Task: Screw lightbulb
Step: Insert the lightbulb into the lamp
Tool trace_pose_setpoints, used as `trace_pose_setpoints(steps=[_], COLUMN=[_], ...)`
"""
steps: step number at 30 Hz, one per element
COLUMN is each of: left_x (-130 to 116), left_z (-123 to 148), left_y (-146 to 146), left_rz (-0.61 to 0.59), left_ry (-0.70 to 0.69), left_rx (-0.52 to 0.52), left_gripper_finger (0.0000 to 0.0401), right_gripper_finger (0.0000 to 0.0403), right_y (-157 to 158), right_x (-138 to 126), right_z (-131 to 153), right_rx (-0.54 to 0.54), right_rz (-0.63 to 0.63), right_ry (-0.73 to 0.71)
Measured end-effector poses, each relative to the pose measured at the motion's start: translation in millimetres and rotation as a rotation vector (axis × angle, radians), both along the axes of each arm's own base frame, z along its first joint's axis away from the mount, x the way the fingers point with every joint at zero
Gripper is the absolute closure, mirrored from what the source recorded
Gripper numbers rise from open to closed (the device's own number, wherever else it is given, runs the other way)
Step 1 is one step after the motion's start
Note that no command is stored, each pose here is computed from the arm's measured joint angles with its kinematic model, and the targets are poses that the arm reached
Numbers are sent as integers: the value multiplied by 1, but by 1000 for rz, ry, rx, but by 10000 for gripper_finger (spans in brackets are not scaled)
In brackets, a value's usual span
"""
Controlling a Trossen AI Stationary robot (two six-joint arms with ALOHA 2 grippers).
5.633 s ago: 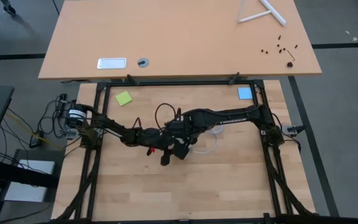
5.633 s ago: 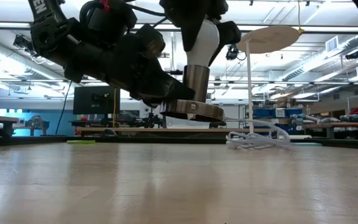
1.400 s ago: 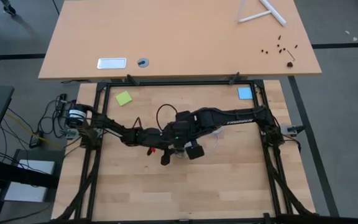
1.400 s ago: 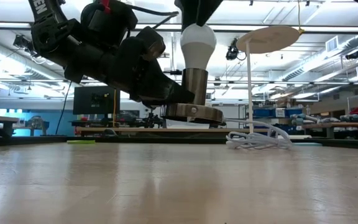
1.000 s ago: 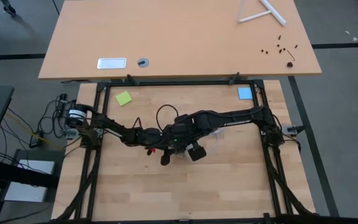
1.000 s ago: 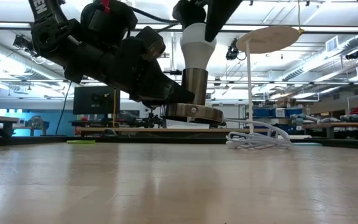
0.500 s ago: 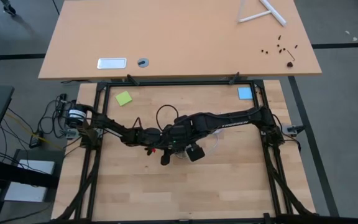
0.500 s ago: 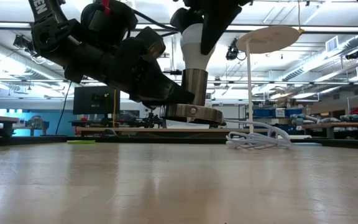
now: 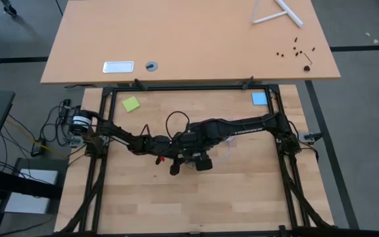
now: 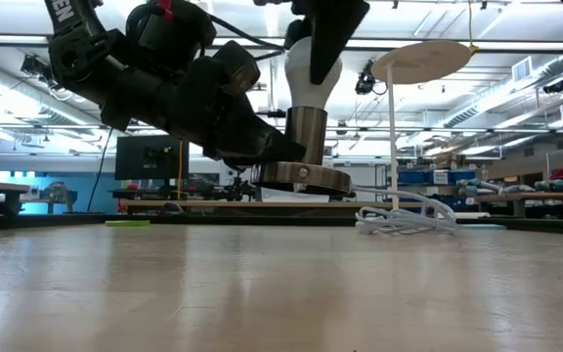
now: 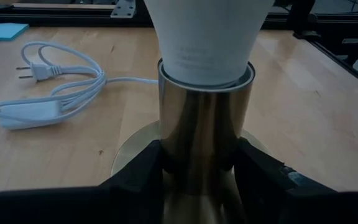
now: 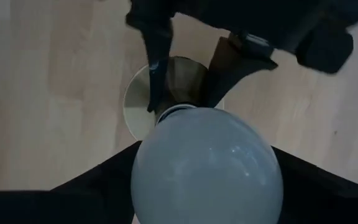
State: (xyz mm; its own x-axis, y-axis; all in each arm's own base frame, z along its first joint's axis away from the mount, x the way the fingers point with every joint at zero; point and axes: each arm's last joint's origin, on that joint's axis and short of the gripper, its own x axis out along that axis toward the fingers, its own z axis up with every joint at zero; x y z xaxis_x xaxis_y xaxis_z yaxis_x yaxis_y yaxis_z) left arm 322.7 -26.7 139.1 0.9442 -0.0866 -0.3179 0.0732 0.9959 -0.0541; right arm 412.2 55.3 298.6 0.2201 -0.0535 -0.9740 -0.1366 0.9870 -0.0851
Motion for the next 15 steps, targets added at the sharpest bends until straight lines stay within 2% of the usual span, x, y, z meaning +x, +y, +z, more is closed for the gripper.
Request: trace_pose_setpoints(steps=[4, 11, 15], left_x=[0, 0, 0], left_z=[0, 0, 0], left_y=[0, 0, 0], left_rz=[7, 14, 14], left_ry=[-1, 1, -1], left_rx=[5, 0, -1], left_gripper_finger=[242, 242, 242], right_gripper_finger=[99, 128, 107], right_y=[-1, -10, -10], right_x=[0, 0, 1], right_z=[0, 0, 0], right_rx=[52, 172, 211], right_rz=[-185, -605, -649], right_ry=[-5, -4, -3])
